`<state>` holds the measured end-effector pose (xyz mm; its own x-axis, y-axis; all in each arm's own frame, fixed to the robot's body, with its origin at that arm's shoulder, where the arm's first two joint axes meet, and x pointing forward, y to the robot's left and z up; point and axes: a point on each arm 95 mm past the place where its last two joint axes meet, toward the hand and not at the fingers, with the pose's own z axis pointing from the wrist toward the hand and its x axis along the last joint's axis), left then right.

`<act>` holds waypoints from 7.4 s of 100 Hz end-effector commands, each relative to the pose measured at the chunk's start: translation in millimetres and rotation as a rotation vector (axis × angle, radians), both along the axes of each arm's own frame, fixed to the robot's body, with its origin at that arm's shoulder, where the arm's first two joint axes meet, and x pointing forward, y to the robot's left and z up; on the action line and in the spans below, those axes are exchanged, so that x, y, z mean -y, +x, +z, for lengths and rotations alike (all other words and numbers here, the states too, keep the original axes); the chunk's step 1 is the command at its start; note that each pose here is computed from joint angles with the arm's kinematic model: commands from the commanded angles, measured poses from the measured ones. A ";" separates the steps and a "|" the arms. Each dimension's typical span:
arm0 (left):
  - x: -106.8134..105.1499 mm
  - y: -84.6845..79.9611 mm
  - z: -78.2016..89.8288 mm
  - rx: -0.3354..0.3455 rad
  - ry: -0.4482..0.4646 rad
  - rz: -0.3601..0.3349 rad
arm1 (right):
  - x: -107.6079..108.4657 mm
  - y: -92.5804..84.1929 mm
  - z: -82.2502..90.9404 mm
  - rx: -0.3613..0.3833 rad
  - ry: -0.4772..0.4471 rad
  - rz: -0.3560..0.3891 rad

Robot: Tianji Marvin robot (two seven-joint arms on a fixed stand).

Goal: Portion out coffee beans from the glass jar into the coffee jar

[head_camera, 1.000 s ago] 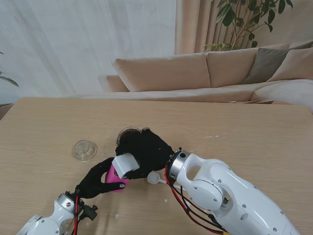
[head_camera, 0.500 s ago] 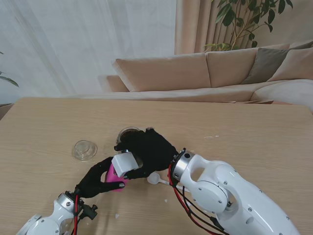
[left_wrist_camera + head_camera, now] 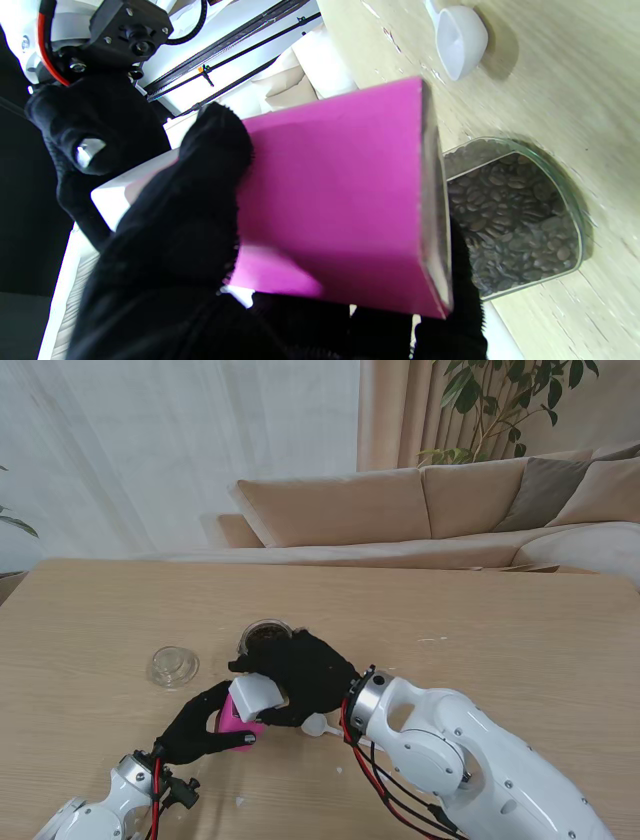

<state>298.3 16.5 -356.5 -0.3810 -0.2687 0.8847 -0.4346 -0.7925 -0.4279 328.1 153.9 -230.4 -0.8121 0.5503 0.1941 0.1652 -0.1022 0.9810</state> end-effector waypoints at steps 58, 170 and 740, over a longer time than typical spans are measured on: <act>6.2 -3.9 -0.3 0.021 -0.004 -0.006 | -13.5 5.4 -10.1 -0.067 0.016 -0.111; 4.2 -2.9 0.6 0.005 0.003 -0.012 | 14.0 -10.5 1.9 0.091 -0.054 0.000; 3.8 -2.6 1.0 0.008 0.006 -0.012 | -8.1 9.8 -2.7 0.058 -0.109 0.105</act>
